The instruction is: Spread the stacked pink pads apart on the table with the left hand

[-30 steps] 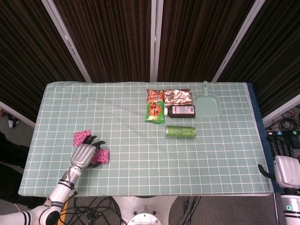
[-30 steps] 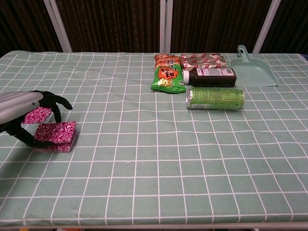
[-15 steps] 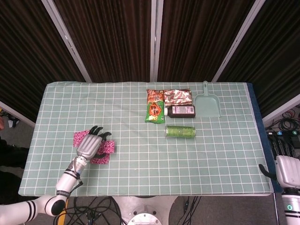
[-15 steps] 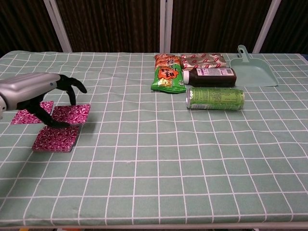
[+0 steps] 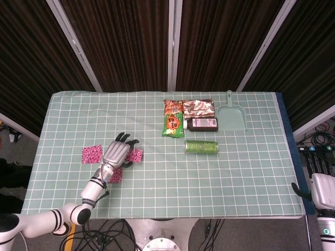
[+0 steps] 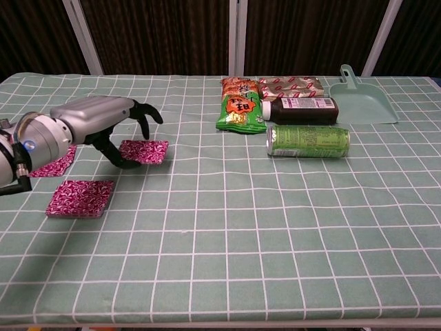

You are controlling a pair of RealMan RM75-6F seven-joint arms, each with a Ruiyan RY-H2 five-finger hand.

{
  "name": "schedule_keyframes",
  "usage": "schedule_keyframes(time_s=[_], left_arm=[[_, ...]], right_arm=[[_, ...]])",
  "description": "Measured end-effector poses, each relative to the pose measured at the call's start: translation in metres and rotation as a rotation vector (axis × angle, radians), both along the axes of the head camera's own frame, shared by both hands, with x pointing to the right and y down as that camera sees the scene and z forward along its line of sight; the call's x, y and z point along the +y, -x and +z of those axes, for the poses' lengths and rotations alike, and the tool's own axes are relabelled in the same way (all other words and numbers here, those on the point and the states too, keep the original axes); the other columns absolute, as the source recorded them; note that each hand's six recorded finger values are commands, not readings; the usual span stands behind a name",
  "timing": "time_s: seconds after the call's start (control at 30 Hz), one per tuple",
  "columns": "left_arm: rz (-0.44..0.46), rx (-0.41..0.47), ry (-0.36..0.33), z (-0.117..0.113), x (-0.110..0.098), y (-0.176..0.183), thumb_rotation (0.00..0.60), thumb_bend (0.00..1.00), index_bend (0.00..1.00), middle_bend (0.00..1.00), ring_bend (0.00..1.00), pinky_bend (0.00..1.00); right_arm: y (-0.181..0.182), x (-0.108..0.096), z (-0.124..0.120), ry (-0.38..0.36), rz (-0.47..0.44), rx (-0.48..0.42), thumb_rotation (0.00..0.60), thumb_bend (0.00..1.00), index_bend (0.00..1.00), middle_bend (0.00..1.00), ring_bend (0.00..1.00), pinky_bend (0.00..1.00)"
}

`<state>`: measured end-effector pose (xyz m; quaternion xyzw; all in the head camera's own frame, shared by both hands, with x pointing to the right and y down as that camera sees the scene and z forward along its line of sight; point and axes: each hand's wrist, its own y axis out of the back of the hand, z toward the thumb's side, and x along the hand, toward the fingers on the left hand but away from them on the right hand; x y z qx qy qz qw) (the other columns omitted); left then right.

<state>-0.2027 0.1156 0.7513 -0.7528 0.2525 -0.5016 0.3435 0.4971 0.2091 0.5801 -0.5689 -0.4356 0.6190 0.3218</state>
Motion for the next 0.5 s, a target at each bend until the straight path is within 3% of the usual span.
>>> schedule_keyframes(time_s=[0.5], left_arm=[[-0.027,-0.006,-0.025,-0.012,-0.003,0.021,0.600,0.23,0.11,0.01,0.00,0.06]], right_arm=[[0.001,0.001,0.003,0.008,-0.006,-0.001,0.600,0.17,0.00,0.00,0.00,0.00]])
